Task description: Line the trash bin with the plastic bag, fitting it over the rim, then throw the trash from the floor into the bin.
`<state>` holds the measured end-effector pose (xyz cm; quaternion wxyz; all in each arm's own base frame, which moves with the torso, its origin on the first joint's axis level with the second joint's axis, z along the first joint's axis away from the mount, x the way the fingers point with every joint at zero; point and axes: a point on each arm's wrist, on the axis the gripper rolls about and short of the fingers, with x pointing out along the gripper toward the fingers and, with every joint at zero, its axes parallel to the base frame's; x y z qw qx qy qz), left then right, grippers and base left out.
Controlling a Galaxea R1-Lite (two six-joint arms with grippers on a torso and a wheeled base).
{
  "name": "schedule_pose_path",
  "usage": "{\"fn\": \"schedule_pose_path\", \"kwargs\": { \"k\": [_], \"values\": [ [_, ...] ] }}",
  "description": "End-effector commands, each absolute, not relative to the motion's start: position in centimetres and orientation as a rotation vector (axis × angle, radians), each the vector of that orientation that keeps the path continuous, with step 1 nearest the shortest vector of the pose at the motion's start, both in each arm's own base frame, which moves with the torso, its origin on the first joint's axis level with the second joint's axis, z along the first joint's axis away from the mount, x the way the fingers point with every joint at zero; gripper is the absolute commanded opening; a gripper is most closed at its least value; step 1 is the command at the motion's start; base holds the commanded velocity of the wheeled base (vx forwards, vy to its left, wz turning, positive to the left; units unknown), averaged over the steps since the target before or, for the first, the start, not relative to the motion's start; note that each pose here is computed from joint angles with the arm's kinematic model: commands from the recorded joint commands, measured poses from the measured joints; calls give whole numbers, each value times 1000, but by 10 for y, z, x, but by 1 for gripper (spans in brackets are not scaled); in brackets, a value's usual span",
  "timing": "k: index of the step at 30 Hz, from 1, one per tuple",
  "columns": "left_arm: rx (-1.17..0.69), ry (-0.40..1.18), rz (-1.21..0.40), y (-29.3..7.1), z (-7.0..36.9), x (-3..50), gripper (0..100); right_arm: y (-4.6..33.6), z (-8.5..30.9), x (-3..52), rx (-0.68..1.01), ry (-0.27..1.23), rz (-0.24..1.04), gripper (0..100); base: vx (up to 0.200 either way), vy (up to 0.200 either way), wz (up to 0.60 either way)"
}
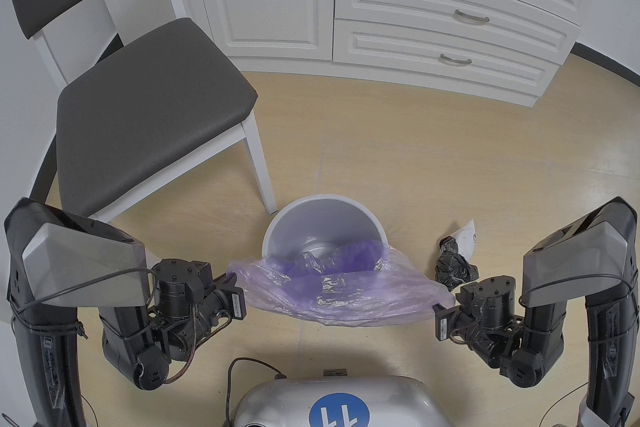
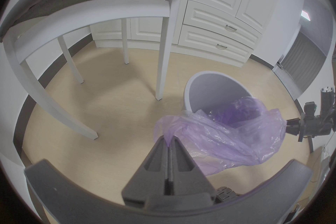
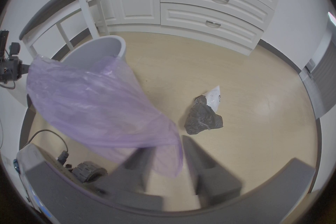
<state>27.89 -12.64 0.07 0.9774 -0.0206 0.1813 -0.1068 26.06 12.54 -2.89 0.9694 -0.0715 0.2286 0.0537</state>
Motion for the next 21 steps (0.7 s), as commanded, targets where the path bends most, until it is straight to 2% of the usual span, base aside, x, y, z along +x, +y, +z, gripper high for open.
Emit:
{"fn": "schedule_pose_path", "kwargs": {
  "k": [1, 4, 6, 12, 15, 21],
  "values": [
    [-48, 352, -234, -125, 11, 272, 0, 108, -3, 237, -134, 471, 220, 100, 0, 0, 0],
    [-46, 358, -235, -126, 9, 272, 0, 95, 10, 228, -130, 464, 310, 100, 0, 0, 0],
    [-44, 363, -233, -125, 8, 272, 0, 74, 26, 218, -81, 450, 409, 100, 0, 0, 0],
    [-43, 366, -233, -126, 6, 273, 0, 24, 27, 212, -3, 441, 661, 100, 0, 0, 0],
    [-43, 369, -231, -125, 5, 273, 0, 8, 14, 213, 12, 459, 714, 100, 0, 0, 0],
    [-43, 368, -229, -125, 5, 274, 0, 4, 15, 219, -2, 431, 708, 100, 0, 0, 0]
  ]
}}
